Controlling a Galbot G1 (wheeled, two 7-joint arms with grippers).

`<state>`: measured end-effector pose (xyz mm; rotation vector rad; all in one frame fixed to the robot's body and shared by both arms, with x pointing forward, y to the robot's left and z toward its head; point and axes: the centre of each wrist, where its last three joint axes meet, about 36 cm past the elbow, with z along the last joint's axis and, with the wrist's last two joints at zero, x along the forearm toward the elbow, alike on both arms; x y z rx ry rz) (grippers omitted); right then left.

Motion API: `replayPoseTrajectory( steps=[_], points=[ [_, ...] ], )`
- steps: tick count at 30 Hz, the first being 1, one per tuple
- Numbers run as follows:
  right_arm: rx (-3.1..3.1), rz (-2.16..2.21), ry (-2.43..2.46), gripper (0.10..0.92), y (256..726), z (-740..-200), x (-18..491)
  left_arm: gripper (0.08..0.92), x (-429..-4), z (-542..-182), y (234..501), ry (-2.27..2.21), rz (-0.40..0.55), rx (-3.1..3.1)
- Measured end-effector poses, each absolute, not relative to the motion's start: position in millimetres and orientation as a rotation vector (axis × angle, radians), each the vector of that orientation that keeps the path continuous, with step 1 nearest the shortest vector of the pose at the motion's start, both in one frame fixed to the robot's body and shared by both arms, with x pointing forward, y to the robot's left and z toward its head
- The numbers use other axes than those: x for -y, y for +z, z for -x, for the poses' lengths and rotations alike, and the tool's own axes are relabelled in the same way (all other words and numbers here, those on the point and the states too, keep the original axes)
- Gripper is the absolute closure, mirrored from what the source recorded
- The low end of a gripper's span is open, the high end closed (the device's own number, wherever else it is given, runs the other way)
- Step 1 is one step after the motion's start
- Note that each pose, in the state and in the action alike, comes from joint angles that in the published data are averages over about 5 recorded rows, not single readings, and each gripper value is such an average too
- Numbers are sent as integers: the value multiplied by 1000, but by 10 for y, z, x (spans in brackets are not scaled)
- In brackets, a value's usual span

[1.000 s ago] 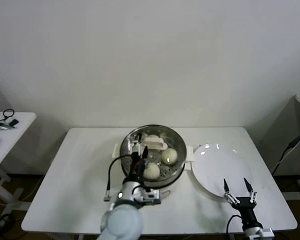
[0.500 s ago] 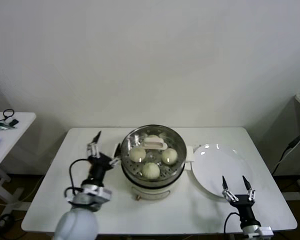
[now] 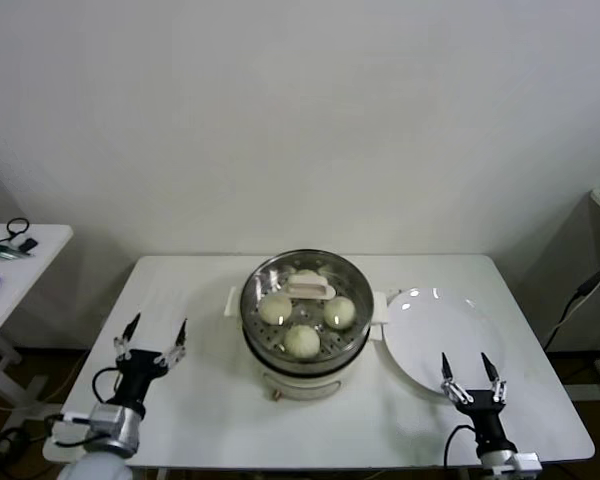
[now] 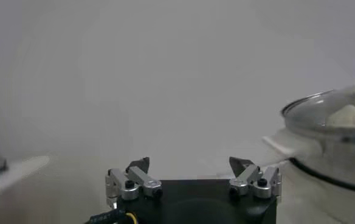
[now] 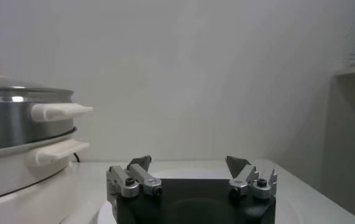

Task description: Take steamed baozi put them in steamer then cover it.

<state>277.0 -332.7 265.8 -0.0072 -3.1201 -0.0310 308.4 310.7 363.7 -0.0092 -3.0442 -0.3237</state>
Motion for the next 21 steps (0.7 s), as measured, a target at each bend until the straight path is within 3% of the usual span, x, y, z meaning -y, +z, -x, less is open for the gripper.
replayPoseTrajectory(
  steps=[9, 21],
  points=[
    [3114, 7, -39, 200, 2640, -2760, 3309, 177, -3157, -2892, 3264, -129, -29, 3029],
    [3111, 17, -40, 200, 2638, -2729, 3335, 177, -3180, -2790, 3116, -43, -55, 3023]
  ],
)
